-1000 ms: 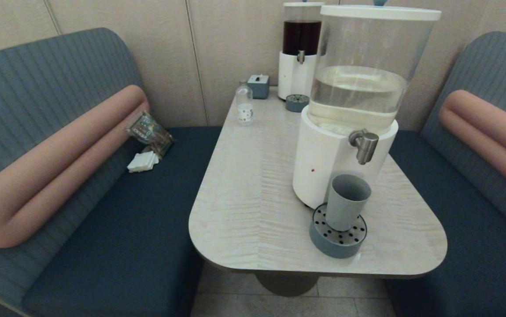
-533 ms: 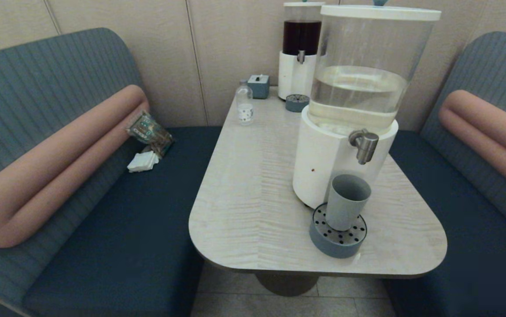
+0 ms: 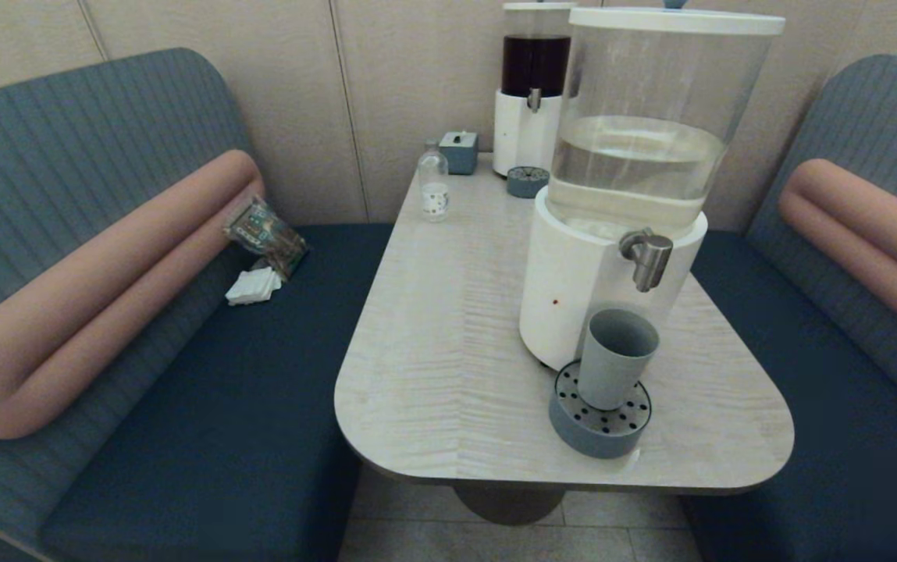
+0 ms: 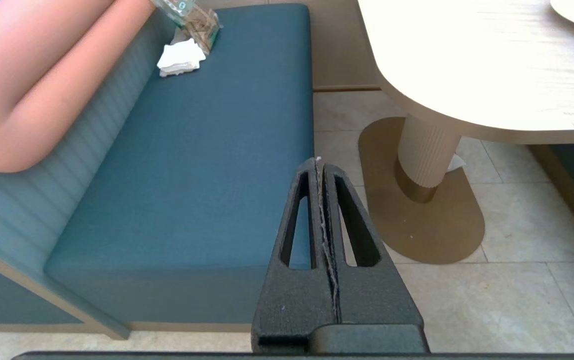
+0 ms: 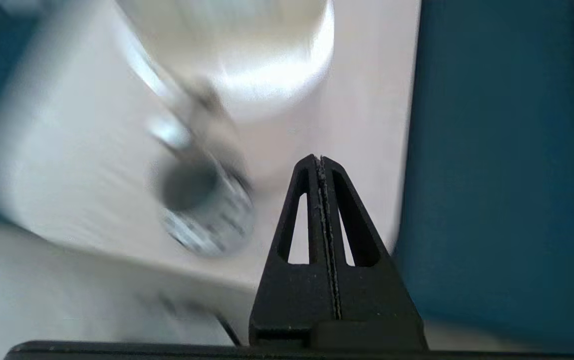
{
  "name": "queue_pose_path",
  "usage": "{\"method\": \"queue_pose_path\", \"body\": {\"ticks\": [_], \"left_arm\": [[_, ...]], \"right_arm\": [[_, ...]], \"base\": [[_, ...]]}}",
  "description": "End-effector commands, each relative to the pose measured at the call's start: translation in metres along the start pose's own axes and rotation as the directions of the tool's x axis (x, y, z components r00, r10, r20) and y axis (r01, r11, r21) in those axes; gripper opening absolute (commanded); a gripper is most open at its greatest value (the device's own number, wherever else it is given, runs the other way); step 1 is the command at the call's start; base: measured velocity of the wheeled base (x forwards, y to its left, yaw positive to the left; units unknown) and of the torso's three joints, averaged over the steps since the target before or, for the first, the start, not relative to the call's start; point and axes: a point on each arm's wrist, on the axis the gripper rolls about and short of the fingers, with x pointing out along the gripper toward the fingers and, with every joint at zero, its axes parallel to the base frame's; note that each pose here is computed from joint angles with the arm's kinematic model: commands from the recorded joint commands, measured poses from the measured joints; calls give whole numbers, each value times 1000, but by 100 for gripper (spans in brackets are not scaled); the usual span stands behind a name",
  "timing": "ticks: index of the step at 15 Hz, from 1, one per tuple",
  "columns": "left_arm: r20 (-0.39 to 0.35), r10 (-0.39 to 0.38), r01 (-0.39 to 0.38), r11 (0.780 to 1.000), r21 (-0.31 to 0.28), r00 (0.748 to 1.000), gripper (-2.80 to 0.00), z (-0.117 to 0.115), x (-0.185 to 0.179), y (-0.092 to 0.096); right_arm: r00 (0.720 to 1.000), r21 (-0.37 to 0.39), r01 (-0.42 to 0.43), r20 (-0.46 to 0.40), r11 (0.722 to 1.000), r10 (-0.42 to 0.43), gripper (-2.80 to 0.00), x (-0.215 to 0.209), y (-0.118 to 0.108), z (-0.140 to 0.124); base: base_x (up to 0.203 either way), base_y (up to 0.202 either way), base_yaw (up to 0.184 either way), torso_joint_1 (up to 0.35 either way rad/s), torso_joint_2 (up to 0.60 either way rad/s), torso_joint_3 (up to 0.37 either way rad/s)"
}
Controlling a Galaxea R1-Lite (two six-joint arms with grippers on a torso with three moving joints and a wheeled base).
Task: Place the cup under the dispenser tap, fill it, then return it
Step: Turn on the faucet
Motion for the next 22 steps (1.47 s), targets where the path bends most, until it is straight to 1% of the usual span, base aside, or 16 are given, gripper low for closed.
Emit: {"method": "queue_pose_path", "body": {"ticks": [1, 2, 6, 8, 9, 11, 18, 20, 22], "left_arm": [[-1, 0, 0, 1000, 0, 1000, -280, 0, 0, 0], [1, 0, 0, 1000, 0, 1000, -280, 0, 0, 0], [-1, 0, 0, 1000, 0, 1000, -280, 0, 0, 0], [-1, 0, 0, 1000, 0, 1000, -280, 0, 0, 0], [1, 0, 0, 1000, 0, 1000, -280, 0, 0, 0], [-2, 0, 0, 1000, 0, 1000, -280, 0, 0, 0], [1, 0, 0, 1000, 0, 1000, -280, 0, 0, 0], [-1, 0, 0, 1000, 0, 1000, -280, 0, 0, 0], [0, 0, 0, 1000, 0, 1000, -280, 0, 0, 0]], "right_arm": [[983, -102, 77, -159, 992, -93, -280, 68, 25, -5], [984, -138, 66, -157, 988, -88, -280, 72, 31, -5], [989, -142, 58, -124, 988, -76, -280, 78, 37, -2], [989, -128, 31, -138, 991, -49, -280, 85, 43, -4], [988, -109, 14, -149, 994, -31, -280, 90, 46, -5], [985, -91, -1, -171, 996, -15, -280, 100, 49, -7], [974, -74, -85, -218, 994, 67, -280, 116, 55, -12], [971, -48, -86, -227, 995, 74, -280, 120, 57, -14], [966, -41, -110, -241, 993, 97, -280, 125, 59, -15]], "base": [[0, 0, 0, 0, 0, 0], [0, 0, 0, 0, 0, 0], [0, 0, 0, 0, 0, 0], [0, 0, 0, 0, 0, 0], [0, 0, 0, 0, 0, 0], [0, 0, 0, 0, 0, 0], [0, 0, 0, 0, 0, 0], [0, 0, 0, 0, 0, 0], [0, 0, 0, 0, 0, 0]]}}
